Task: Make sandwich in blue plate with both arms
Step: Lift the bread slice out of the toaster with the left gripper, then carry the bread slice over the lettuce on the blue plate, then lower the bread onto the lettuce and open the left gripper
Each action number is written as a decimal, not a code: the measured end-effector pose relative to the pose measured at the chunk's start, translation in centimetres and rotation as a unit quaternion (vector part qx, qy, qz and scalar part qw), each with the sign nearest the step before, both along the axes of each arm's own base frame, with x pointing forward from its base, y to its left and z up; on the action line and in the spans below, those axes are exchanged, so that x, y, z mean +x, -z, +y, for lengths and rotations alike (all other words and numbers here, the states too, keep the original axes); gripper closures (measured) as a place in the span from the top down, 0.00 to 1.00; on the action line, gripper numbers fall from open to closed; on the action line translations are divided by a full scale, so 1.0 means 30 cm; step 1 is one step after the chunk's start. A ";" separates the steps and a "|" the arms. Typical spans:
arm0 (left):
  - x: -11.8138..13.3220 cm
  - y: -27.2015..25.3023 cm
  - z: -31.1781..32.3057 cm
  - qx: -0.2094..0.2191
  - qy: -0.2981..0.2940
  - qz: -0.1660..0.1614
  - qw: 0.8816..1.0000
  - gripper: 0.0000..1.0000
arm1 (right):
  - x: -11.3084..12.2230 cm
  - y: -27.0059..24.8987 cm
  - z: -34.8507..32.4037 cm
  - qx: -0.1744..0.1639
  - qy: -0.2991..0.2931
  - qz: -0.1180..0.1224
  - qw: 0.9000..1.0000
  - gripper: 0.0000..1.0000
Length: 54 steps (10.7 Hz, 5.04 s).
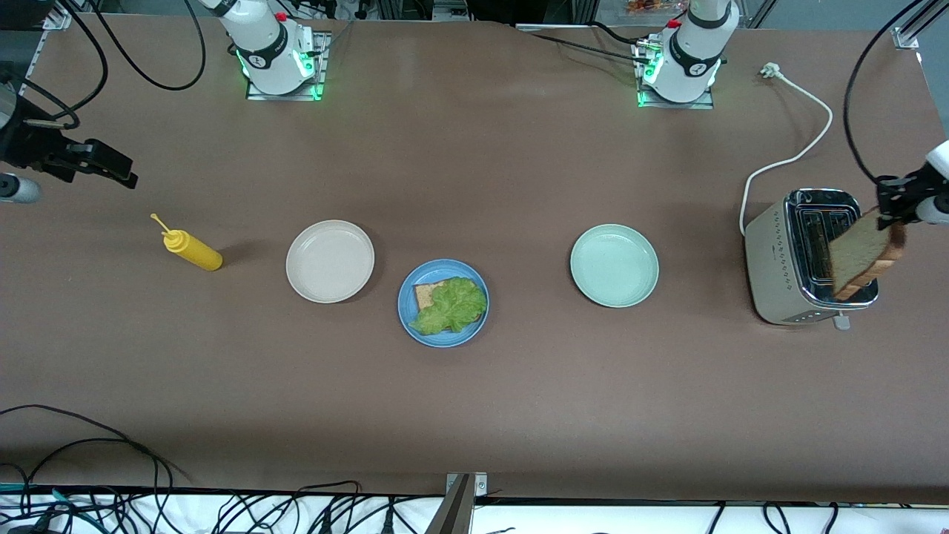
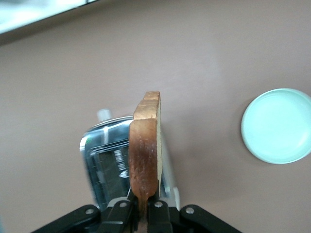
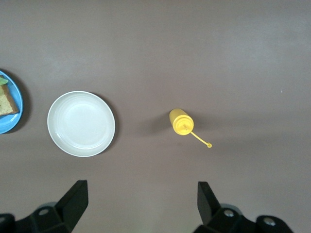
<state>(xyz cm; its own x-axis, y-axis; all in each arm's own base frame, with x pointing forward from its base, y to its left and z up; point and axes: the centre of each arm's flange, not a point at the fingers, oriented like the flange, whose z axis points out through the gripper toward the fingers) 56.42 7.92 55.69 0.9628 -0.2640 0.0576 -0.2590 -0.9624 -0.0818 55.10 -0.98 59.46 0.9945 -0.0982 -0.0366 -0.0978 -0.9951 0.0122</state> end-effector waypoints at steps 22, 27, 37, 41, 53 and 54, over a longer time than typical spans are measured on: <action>0.087 0.458 -1.403 -0.318 -0.283 0.209 0.880 0.09 | 0.009 -0.013 -0.031 0.023 -0.008 -0.010 1.000 1.00; 0.085 0.579 -1.677 -0.353 -0.333 0.213 0.848 0.09 | 0.008 -0.031 -0.034 0.022 -0.007 -0.014 1.000 1.00; 0.189 0.765 -1.843 -0.373 -0.350 0.158 0.845 0.09 | 0.008 -0.031 -0.041 0.011 -0.009 -0.012 1.000 1.00; 0.200 0.848 -1.832 -0.367 -0.339 0.150 0.853 0.09 | 0.007 -0.031 -0.044 0.006 -0.009 -0.012 1.000 1.00; 0.242 1.026 -1.749 -0.342 -0.306 0.132 0.879 0.47 | 0.007 -0.031 -0.044 0.006 -0.010 -0.012 1.000 1.00; 0.261 1.041 -1.710 -0.332 -0.303 0.124 0.885 0.60 | 0.007 -0.031 -0.044 0.006 -0.010 -0.012 1.000 1.00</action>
<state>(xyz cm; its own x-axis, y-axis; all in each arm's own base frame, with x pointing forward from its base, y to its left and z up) 64.26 -43.39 24.47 0.9209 0.3175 -0.2262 0.3898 -0.7449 0.5414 55.32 -2.30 60.38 0.9968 -0.0788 -0.0139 -0.0789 -0.9969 -0.0013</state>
